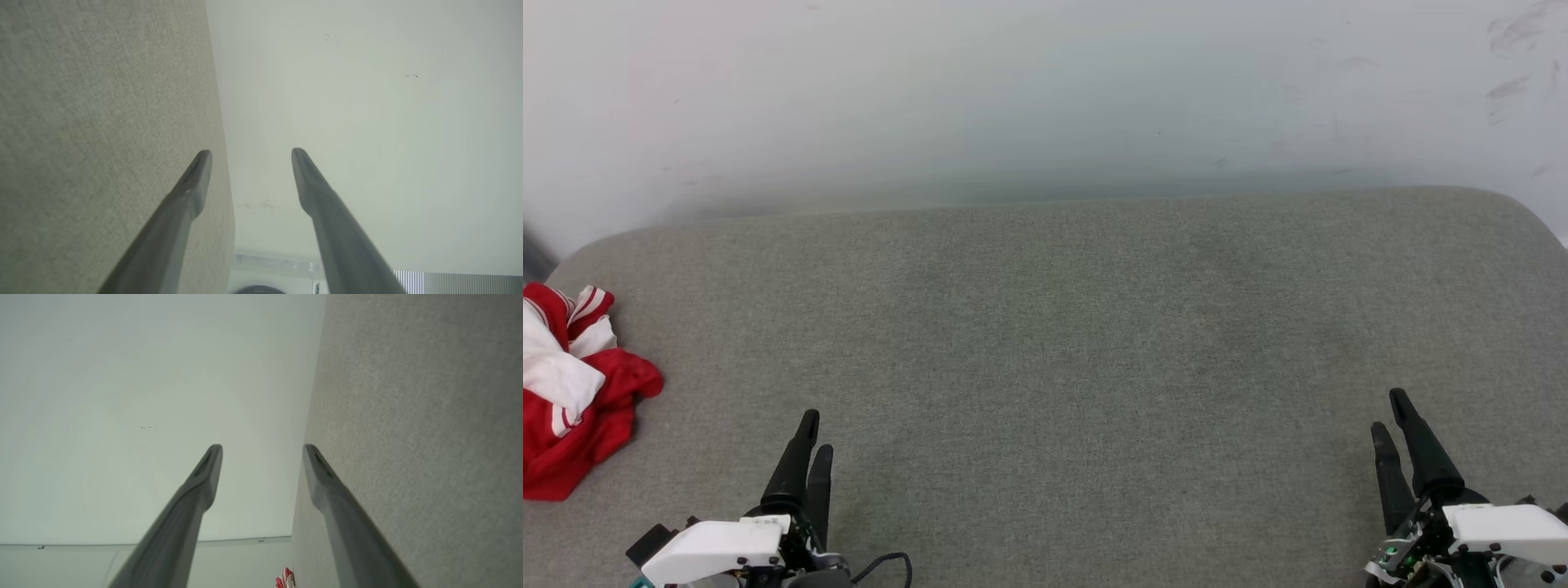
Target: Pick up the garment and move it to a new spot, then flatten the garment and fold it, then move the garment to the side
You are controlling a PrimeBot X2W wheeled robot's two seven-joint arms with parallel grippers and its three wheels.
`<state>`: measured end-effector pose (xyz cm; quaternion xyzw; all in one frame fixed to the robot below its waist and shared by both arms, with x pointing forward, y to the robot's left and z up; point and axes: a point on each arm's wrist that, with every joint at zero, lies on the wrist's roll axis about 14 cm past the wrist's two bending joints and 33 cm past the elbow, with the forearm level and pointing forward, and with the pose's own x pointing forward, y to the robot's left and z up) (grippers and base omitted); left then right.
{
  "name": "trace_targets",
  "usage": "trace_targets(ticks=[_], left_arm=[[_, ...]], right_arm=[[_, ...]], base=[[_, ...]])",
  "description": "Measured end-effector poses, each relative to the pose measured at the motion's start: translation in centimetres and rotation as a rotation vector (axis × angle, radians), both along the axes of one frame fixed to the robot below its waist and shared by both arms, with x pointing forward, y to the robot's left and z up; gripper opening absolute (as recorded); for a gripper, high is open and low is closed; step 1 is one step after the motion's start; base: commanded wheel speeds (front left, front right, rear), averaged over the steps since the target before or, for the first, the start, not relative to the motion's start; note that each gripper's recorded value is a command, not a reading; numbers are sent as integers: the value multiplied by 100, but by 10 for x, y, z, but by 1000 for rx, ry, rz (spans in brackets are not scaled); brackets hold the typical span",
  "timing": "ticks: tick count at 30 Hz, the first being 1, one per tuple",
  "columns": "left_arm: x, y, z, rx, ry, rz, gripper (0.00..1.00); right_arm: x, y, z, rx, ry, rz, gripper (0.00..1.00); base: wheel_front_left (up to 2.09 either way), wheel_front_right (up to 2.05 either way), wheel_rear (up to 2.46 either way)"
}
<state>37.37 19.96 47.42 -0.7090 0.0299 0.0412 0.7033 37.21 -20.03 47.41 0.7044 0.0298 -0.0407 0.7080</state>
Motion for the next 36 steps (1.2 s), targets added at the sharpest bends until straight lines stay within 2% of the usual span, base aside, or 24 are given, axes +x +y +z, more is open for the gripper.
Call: trace_targets(ticks=[11,19,21,22,24,36], left_arm=[[-3,12,-3,62,12,54,100],[-5,38,5,198,3,132,100],[-5,49,13,267,-8,162,100],[-5,49,13,267,-8,162,100],[-2,53,32,386,-40,177,100],[4,23,76,704,-126,136,100]], right_arm=[[-1,0,3,-114,-7,-11,100],[1,-6,15,-314,-33,-20,100],[2,-6,22,-397,-51,-17,100],[2,-6,22,-397,-51,-17,100],[5,2,37,-558,-98,5,100],[9,19,66,-882,-203,30,100]], base=[[0,0,0],[0,0,0],[0,0,0],[0,0,0],[0,0,0],[0,0,0]])
